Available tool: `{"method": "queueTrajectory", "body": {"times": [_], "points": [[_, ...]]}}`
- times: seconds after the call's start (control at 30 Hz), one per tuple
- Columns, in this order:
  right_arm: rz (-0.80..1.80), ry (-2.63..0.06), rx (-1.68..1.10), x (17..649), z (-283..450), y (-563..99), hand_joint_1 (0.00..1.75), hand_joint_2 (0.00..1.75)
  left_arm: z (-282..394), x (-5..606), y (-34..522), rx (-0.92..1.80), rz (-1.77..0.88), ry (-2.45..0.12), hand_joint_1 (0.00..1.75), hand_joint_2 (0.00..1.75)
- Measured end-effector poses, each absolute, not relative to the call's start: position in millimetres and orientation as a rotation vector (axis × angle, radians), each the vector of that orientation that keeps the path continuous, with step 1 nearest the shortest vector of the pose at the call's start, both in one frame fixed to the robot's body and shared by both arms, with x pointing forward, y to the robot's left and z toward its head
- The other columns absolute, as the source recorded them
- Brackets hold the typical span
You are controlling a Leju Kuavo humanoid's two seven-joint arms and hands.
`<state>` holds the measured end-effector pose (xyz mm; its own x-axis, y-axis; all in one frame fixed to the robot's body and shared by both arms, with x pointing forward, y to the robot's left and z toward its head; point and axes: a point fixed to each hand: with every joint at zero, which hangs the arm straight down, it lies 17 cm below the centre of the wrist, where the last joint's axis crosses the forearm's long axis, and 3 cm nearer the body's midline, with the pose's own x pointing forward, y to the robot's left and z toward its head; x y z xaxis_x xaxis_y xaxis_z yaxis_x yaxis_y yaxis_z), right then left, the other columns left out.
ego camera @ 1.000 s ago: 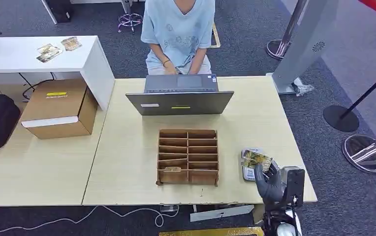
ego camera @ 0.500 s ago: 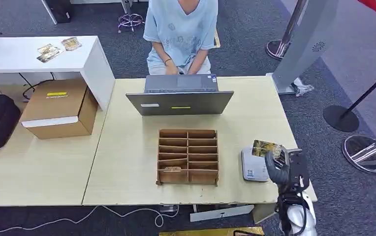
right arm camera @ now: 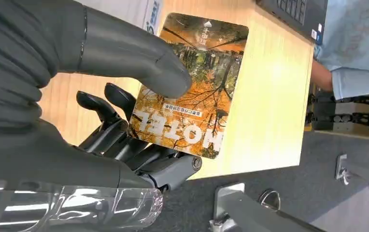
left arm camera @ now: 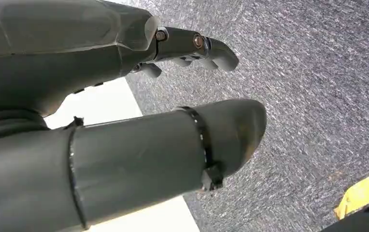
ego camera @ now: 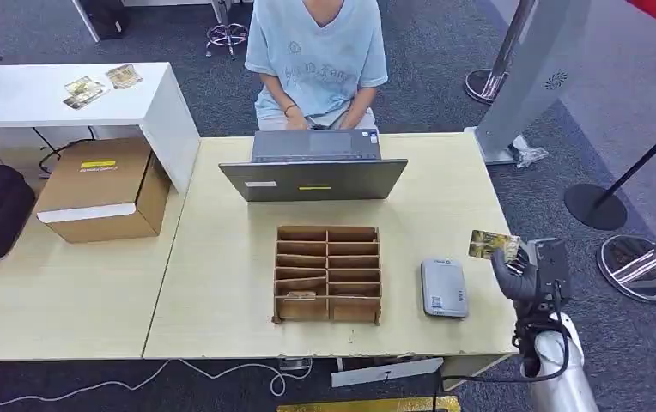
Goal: Pass the card to the sensor for recognition and then transmit it.
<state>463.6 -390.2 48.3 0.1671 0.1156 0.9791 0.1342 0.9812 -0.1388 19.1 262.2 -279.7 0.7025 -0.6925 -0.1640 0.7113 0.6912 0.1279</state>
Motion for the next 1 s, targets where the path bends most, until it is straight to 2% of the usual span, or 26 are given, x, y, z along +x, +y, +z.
{"method": "queueTrajectory", "body": {"times": [0.53,1.0], "points": [[-0.061,-1.381,0.029,461.8,41.2,-397.6,1.75,1.75,-280.8,22.7,266.2,0.184,-0.779,0.081,0.00,0.00],[0.015,-1.345,0.125,476.5,31.8,-361.0,1.75,1.75,-281.1,22.0,266.9,0.183,-0.735,0.081,0.00,0.00]]}}
